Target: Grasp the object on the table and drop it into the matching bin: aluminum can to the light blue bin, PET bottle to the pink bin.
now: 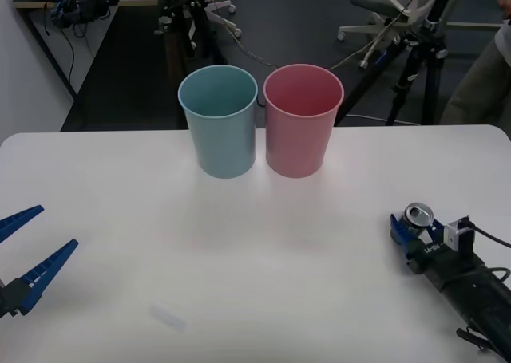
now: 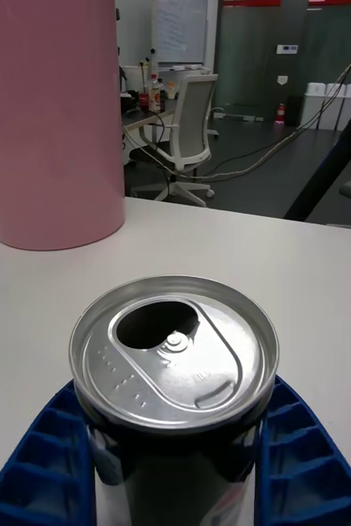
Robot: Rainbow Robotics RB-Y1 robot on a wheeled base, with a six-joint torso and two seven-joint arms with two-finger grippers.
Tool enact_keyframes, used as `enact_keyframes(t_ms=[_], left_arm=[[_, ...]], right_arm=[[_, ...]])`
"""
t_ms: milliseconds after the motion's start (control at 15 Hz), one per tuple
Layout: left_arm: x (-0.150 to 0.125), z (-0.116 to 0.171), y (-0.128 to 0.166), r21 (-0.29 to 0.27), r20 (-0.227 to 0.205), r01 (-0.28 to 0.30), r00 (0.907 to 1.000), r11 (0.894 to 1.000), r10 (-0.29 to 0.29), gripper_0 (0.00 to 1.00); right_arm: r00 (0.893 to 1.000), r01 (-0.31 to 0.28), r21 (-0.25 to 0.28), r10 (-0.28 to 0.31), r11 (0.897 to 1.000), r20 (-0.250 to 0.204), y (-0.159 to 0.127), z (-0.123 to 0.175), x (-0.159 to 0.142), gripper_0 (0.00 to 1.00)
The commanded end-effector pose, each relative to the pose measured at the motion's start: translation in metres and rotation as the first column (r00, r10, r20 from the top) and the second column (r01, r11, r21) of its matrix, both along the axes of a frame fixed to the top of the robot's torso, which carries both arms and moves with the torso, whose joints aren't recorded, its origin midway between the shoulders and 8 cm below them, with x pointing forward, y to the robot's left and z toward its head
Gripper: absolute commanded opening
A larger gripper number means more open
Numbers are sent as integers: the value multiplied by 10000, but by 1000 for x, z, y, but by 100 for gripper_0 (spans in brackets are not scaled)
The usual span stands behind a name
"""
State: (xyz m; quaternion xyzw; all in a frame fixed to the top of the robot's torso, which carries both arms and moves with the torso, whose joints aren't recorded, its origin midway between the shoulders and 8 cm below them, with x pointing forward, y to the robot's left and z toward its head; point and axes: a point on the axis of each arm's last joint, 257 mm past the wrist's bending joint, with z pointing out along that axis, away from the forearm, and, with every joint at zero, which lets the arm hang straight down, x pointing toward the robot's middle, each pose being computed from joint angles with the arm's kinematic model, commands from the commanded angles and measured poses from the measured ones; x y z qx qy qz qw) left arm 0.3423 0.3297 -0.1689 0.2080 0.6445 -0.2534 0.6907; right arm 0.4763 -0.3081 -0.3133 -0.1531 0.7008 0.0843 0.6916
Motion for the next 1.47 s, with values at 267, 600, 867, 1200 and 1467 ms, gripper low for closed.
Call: enact_keyframes(t_ms=[267, 600, 867, 1200, 1467], left_arm=[[0, 0, 0, 0, 0, 0, 10000, 10000, 0, 100], [0, 0, 0, 0, 0, 0, 10000, 10000, 0, 100], [0, 0, 0, 0, 0, 0, 10000, 10000, 0, 100], [0, 0, 0, 0, 0, 0, 10000, 10000, 0, 100], [0, 0, 0, 0, 0, 0, 10000, 10000, 0, 100]], right_arm=[[10000, -67, 32, 67, 10000, 48, 1, 1, -1, 0], [9970, -434, -23, 434, 9991, 643, 13, 29, -5, 0], [9895, -751, -49, 751, 9972, 1232, 38, 69, -17, 0], [9829, -1233, 558, 1142, 9908, 1446, 81, 128, -39, 0], [9725, -1843, 1015, 1664, 9776, 1631, 118, 167, -48, 0]])
